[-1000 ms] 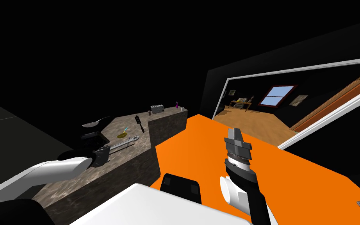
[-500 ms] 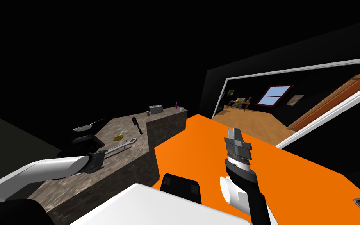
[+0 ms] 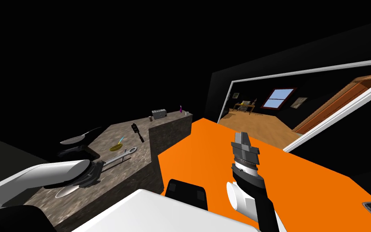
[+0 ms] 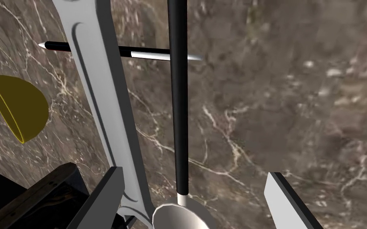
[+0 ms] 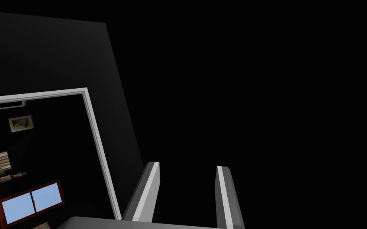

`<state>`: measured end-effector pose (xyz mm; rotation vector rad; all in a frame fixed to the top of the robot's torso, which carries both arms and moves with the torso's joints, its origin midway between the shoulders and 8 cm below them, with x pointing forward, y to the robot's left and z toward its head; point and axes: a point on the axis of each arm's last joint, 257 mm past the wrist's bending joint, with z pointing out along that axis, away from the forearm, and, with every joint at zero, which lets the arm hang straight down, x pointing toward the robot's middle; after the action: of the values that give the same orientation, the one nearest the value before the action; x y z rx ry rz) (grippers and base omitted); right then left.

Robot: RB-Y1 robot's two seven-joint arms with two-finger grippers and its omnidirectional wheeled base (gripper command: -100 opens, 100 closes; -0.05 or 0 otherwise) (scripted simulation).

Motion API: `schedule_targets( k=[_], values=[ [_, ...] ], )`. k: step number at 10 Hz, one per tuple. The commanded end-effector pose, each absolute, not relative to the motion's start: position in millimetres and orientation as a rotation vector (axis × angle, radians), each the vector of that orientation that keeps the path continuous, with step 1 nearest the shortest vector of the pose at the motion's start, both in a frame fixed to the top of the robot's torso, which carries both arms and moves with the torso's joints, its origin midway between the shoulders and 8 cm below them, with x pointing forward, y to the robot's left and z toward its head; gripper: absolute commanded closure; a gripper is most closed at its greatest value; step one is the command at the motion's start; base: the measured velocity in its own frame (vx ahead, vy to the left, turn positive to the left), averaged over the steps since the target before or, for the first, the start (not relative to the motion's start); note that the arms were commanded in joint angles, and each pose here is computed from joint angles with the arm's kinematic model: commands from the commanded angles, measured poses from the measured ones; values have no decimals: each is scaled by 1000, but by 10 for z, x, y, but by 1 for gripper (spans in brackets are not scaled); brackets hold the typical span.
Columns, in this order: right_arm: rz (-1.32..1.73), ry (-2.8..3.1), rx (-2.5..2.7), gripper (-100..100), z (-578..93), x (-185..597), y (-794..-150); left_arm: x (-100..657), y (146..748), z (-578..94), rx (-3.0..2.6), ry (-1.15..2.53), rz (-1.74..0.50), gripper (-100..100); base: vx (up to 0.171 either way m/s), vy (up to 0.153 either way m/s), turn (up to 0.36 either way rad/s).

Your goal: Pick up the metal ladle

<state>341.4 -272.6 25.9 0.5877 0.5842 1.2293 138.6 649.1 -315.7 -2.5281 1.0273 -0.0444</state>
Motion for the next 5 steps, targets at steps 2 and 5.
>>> schedule_targets(
  k=[2, 5],
  values=[
    [1229, 584, 588, 0, 259, 3414, -2725, 1376, 6485, -3160, -2533, 1026, -41, 0, 26, 22, -6],
    [1230, 584, 588, 0, 259, 3414, -2725, 1539, 6633, -3211, -2522, 1022, -48, -100, -36, -28, 29]
  ],
)
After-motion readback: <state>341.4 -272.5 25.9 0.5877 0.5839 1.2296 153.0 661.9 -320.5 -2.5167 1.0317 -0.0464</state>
